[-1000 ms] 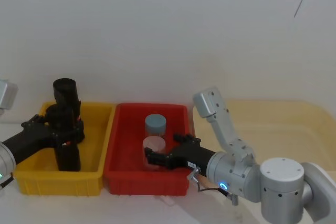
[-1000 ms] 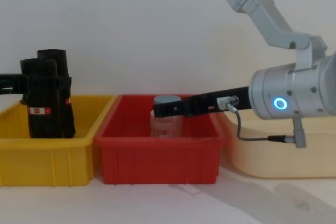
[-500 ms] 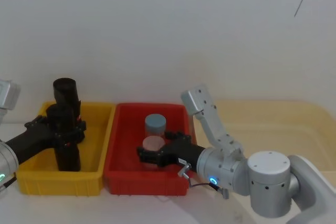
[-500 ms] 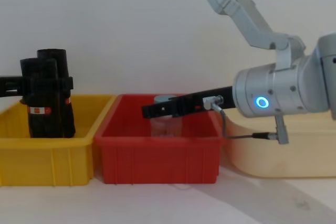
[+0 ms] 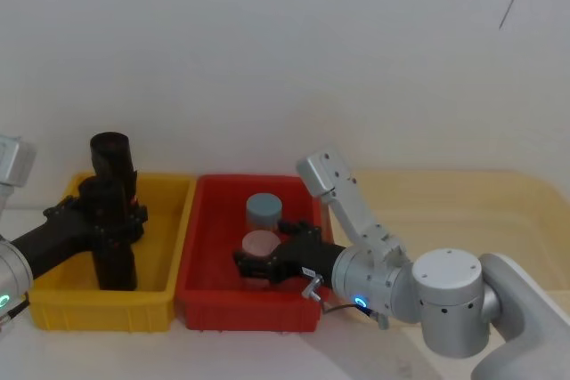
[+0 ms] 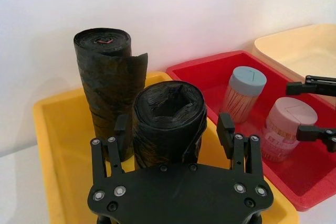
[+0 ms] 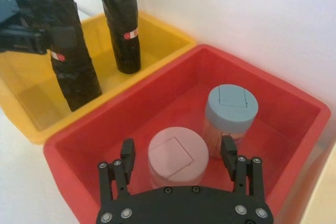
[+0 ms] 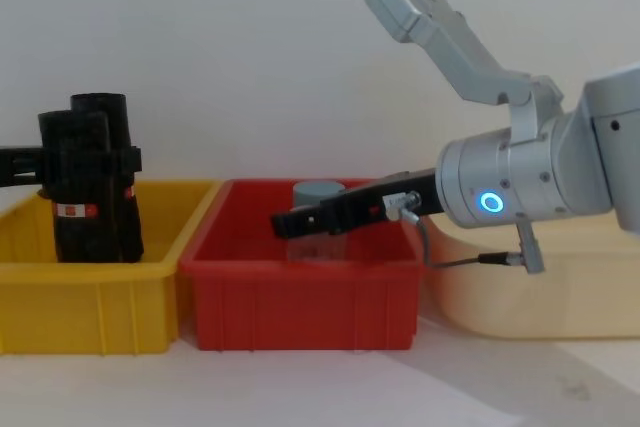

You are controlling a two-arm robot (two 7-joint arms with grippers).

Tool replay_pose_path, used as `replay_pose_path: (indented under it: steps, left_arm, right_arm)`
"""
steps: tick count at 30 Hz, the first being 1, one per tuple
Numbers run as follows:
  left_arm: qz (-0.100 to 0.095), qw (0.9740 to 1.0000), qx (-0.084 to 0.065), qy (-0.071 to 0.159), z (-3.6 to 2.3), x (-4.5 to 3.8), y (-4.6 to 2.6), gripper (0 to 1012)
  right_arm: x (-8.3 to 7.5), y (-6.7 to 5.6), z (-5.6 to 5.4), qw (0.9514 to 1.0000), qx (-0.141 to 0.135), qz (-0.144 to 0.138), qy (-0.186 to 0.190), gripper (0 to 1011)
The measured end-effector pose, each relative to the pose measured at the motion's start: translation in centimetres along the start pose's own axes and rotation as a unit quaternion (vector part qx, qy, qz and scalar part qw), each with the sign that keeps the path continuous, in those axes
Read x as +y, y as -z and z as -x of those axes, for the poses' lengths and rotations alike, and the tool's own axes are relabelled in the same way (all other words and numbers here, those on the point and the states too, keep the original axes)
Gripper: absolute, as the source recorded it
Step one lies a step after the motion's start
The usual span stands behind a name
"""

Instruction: Pick up the garbage bag with the one hand and transfer it to the other hand.

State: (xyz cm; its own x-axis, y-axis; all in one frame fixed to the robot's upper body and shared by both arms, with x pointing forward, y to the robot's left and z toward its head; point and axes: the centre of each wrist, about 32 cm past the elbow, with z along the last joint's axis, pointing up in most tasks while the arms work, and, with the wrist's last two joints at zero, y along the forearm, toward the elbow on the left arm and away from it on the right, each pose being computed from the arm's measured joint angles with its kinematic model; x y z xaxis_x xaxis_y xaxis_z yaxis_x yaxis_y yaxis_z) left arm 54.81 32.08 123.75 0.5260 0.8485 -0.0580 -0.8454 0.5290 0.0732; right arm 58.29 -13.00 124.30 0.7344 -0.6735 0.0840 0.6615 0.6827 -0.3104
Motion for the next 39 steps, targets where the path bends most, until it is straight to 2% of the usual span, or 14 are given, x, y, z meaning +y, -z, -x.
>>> replay_pose_path:
  steps: [13,17,21,27,33,39]
  left_arm:
    - [0.000,1.0000,0.000,0.001,0.00,-0.05,0.04,1002]
    - [0.000,1.0000,0.000,0.001,0.00,-0.06,0.04,980]
    - [0.000,1.0000,0.000,0.001,-0.02,-0.07,0.03,907]
    - [0.000,1.0000,0.000,0.001,-0.02,-0.07,0.04,739]
    - [0.000,1.0000,0.000,0.001,-0.03,-0.07,0.04,546]
    - [0.000,1.0000,0.000,0.001,-0.02,-0.07,0.04,487]
  right_arm:
    - [0.1,0.5,-0.8,0.9999,-0.014,0.009,-0.001,1001]
    - [0.1,0.6,-0.9,0.9998,-0.015,0.011,-0.001,945]
    - [0.1,0.6,-1.0,0.9998,-0.016,0.012,-0.001,886]
    - [0.1,0.7,-1.1,0.9998,-0.017,0.014,-0.001,677]
    - [0.1,0.7,-1.2,0.9998,-0.017,0.014,-0.002,666]
    - [0.1,0.7,-1.2,0.9997,-0.018,0.014,-0.002,666]
